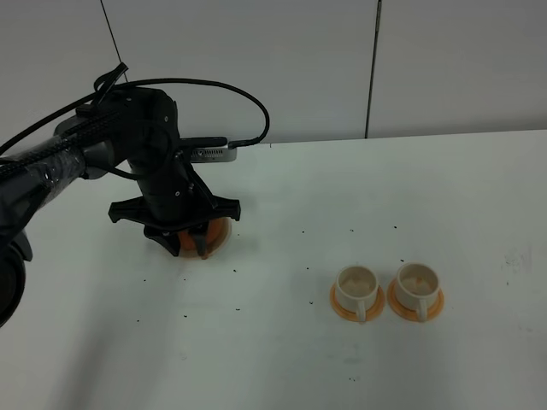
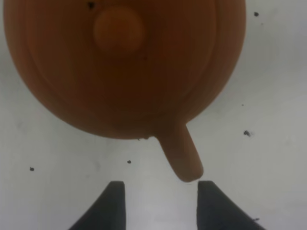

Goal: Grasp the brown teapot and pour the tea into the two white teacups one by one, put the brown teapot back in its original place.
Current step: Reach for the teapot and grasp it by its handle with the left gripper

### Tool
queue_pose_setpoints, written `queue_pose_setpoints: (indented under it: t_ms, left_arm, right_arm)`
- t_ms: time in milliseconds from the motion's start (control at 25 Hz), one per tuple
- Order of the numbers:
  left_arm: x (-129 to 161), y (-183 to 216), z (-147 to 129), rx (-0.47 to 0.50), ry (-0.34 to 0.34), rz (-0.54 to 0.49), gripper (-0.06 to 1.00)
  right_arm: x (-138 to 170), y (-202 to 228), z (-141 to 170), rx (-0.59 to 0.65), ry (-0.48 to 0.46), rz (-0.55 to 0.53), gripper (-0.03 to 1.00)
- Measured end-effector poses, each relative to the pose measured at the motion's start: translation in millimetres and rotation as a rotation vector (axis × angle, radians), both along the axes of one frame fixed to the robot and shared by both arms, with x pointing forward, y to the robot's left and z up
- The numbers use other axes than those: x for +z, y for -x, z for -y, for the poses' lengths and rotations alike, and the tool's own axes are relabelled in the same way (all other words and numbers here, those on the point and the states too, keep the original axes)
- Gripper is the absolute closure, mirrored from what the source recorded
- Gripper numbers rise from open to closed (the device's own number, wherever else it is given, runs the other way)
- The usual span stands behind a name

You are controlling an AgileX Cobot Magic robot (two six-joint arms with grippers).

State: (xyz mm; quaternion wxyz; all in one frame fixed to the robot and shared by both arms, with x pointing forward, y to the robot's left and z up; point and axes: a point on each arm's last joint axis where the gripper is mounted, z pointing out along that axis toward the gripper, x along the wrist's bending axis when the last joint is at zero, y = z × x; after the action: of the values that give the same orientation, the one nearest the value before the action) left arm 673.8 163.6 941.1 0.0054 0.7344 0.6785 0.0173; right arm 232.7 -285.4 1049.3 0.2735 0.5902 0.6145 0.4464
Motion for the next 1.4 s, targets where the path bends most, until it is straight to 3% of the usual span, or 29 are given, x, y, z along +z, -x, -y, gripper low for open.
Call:
queue_pose_setpoints:
  t_ms: [480,880,1400]
  left_arm:
    - [-1.4,-4.5,3.5,0.016,0.041,0.044,0.53]
    - [-26.5,-8.9,7.0,0.043,0.06,0.022,0.53]
    - [-7.6,-15.4,8.3,0.043,0.057,0.037,0.53]
  right_arm:
    - [0.0,0.0,0.0,0.0,0.0,0.0,0.73]
    - [0.0,0.0,0.0,0.0,0.0,0.0,0.73]
    - [0.0,0.0,0.0,0.0,0.0,0.0,0.73]
